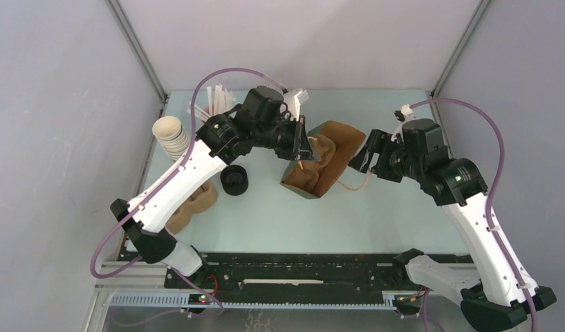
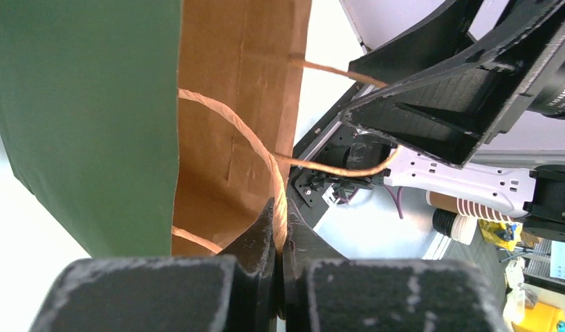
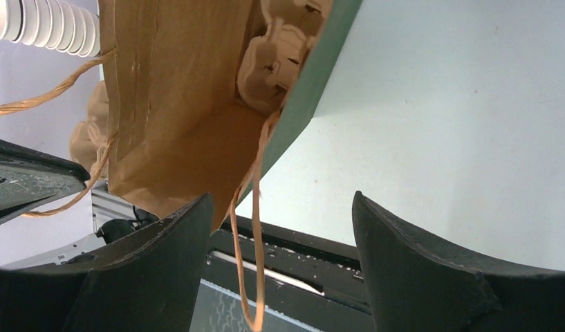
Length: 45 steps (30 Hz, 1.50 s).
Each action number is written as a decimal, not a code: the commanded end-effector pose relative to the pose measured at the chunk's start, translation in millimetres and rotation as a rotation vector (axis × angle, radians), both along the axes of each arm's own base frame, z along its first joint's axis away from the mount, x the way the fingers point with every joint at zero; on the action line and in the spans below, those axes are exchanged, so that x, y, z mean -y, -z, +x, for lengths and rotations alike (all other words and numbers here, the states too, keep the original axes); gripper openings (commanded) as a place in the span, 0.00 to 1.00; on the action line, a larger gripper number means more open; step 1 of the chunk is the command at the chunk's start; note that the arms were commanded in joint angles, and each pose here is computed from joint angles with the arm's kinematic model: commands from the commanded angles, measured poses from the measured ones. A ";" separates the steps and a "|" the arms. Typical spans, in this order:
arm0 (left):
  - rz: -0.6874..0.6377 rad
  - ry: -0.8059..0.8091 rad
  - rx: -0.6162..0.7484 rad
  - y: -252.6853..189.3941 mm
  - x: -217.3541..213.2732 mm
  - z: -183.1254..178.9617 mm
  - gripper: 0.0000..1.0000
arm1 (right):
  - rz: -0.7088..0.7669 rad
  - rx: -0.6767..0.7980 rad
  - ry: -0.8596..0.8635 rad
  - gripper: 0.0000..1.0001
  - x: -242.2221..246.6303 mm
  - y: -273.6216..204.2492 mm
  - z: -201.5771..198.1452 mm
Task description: Pack the takeout coffee
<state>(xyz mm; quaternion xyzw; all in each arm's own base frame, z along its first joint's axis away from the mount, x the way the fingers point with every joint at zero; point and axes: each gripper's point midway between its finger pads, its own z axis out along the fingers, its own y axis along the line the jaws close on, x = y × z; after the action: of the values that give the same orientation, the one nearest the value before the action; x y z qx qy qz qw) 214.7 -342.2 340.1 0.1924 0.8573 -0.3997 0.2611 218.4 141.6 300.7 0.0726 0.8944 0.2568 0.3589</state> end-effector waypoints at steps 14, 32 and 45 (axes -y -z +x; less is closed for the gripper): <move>-0.048 0.044 0.114 -39.6 7.2 -5.8 0.00 | -0.007 -0.050 -0.009 0.62 -18.0 20.5 12.0; 0.014 0.014 0.198 -44.9 6.1 14.9 0.01 | -0.066 -0.086 0.034 0.31 -7.5 44.6 20.7; 0.037 -0.115 0.290 -65.2 -22.3 52.8 0.58 | -0.016 -0.098 0.067 0.00 1.3 30.6 40.7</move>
<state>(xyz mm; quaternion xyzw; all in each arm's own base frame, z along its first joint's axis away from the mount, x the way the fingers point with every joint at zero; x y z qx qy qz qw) 257.2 -335.6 370.4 0.2098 0.8494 -0.3407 0.3441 247.3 138.2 246.5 0.1154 0.9227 0.2140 0.2991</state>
